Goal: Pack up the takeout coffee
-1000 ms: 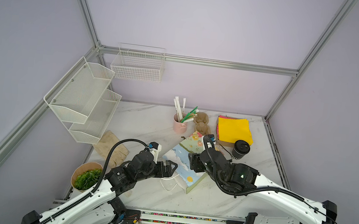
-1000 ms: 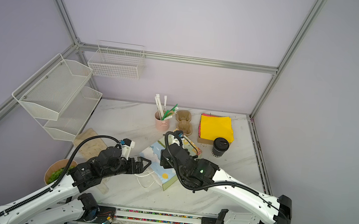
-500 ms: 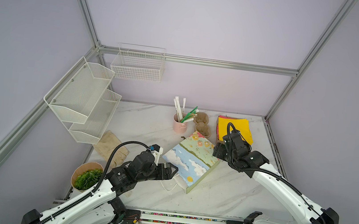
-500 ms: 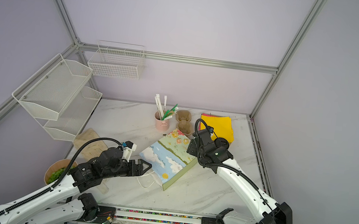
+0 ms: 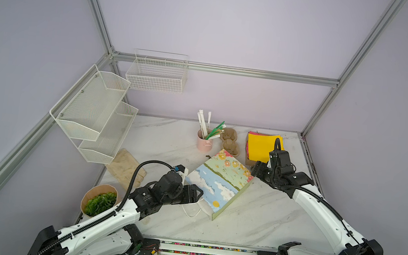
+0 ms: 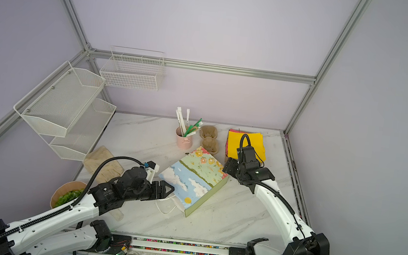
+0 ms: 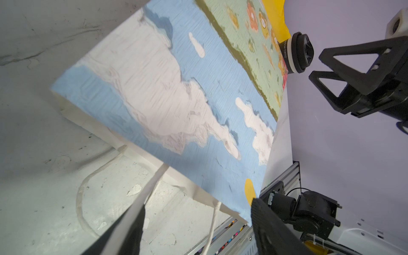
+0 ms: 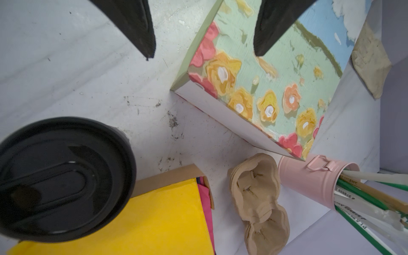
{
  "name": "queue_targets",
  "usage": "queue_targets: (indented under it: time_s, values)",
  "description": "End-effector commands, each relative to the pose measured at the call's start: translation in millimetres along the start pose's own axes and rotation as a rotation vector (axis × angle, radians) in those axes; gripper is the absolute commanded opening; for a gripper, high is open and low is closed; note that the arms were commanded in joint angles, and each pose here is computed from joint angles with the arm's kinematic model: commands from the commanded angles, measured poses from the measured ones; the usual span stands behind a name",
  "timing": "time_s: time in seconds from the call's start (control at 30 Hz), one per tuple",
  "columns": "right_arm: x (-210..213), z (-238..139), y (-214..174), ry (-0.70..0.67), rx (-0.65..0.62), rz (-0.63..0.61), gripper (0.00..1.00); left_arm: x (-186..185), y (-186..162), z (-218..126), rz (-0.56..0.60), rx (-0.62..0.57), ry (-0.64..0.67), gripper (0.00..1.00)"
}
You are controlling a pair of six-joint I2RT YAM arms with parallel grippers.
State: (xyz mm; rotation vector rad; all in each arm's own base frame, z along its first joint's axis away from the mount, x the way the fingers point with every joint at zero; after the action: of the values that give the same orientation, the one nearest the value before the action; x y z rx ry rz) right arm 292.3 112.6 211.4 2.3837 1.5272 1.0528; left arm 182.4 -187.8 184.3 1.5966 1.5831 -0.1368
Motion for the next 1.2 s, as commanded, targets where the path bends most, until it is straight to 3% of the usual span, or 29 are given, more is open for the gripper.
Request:
queue_targets:
  time_s: [0.0, 0.23, 0.47, 1.17]
  values:
    - [7.0, 3.1, -0.1, 0.108, 0.013, 0.004, 0.74, -9.9, 15.2, -3.4, -0.023, -0.085, -0.021, 0.78]
    - [5.1, 0.7, 5.5, 0.164, -0.019, 0.048, 0.73, -1.5, 15.9, 0.3, -0.086, -0.135, 0.022, 0.75]
    - [5.1, 5.6, 4.7, 0.2, -0.011, 0.047, 0.74, -6.5, 17.1, 10.1, -0.083, -0.143, 0.022, 0.67]
    - [-3.6, 8.8, 1.6, 0.222, -0.012, 0.055, 0.74, -9.2, 29.1, 2.8, -0.087, -0.241, 0.047, 0.19]
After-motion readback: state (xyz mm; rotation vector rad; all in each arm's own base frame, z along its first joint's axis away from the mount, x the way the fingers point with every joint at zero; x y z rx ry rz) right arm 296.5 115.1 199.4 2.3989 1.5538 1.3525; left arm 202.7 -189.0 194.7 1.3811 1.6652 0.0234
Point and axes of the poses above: each gripper's point midway between its finger pads, its own z axis out along the fingers, its own x axis along the line the jaws close on, y = z × x, the point moved 5 cm from there along -z, back along the fingers, and after that the axes turned 7 degrees about z, right-handed, at the moved point
